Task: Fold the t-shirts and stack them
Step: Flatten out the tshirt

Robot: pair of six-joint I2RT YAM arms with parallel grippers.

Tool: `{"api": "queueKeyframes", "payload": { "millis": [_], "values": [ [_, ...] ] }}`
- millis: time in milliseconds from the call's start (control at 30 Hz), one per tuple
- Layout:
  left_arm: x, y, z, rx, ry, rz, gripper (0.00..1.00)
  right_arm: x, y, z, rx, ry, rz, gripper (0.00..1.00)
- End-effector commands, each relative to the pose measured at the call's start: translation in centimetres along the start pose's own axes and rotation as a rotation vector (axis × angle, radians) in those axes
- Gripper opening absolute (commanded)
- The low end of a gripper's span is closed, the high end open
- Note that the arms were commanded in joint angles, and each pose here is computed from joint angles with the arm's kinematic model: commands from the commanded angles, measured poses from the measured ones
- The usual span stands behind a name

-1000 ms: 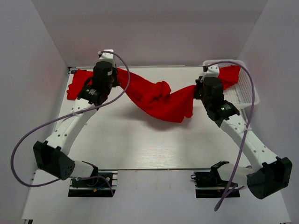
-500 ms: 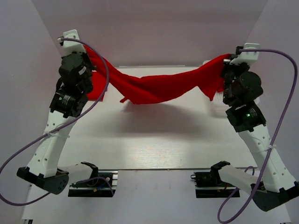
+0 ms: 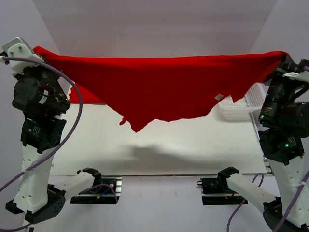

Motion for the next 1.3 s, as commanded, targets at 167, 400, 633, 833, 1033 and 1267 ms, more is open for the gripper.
{"api": "queueKeyframes", "payload": {
  "millis": [167,400,633,833,1033,1267],
  "values": [
    [2.2,3.8,-4.9,0.101,0.023,0.102,0.0,1.2,2.3,0.8,-0.012,0.053,0.025,0.0],
    [5.6,18.0,-15.5,0.319,0.119,0.386,0.0,3.2,20.7,4.5,-0.161,0.067,0.377,0.0],
    [10.6,32.3,-22.8,0.529,0.105,0.666,0.0,5.5,40.0,7.0,-0.308,0.125,0.756,0.0],
    [14.4,40.5,-27.4,0.598,0.164,0.757,0.0,8.9,47.9,9.3,-0.379,0.096,0.89,0.0],
    [15.8,42.9,-28.4,0.563,0.207,0.738,0.26,10.6,51.4,10.1,-0.345,0.033,0.933,0.17],
    [16.7,39.4,-28.3,0.52,0.255,0.708,1.0,11.9,51.6,10.4,-0.342,0.026,0.951,0.9]
  ]
}}
Point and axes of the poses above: each gripper's point midway between its finger pads, its own x axis out along the fingers, its own z axis along the line the jaws close on, y = z × x, the point moved 8 cm from there along -x, back along the fingers, and after that the axes turned 14 degrees about x, right-handed, at the moved point
